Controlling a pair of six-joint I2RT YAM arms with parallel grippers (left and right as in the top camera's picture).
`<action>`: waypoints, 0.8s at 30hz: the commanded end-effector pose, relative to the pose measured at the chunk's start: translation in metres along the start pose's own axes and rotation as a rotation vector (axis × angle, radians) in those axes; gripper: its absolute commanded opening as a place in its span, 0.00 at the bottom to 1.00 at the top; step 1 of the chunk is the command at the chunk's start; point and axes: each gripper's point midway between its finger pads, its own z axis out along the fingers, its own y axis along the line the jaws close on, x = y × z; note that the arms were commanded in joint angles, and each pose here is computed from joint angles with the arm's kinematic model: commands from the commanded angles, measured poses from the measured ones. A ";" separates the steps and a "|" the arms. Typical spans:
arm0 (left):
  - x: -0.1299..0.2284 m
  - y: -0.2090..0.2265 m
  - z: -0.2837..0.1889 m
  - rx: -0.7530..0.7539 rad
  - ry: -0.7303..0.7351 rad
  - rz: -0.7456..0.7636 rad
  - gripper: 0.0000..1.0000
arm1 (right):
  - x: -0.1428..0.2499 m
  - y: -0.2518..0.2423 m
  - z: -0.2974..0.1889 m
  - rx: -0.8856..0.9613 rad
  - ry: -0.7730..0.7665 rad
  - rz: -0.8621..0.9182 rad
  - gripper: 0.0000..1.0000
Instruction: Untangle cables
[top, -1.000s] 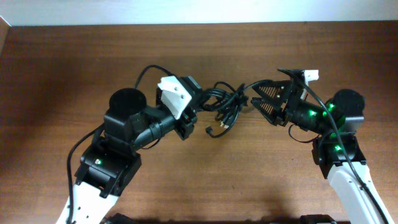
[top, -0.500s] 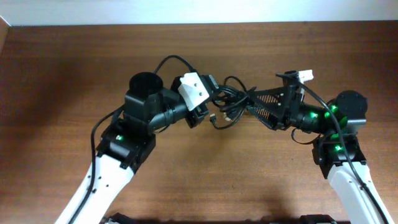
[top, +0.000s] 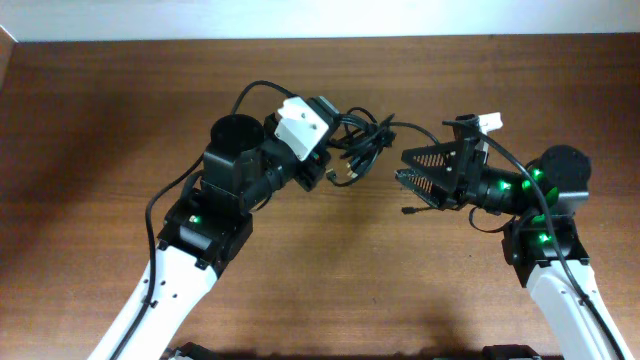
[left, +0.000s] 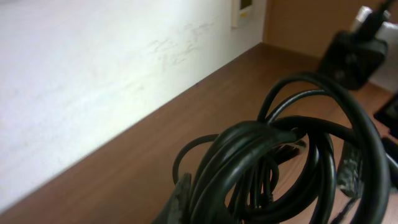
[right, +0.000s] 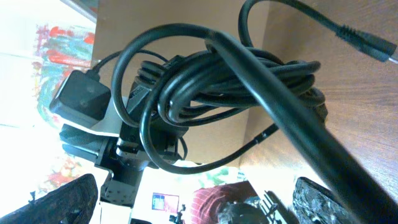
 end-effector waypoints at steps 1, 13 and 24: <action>-0.007 -0.001 -0.001 -0.018 -0.013 -0.157 0.00 | -0.007 0.004 -0.001 0.002 -0.046 -0.015 0.89; 0.009 -0.052 0.024 0.107 0.053 -0.139 0.00 | -0.014 0.003 -0.001 0.008 -0.085 0.010 0.46; 0.001 -0.062 0.025 0.154 0.019 -0.131 0.00 | -0.014 0.003 -0.001 0.010 -0.089 -0.006 0.46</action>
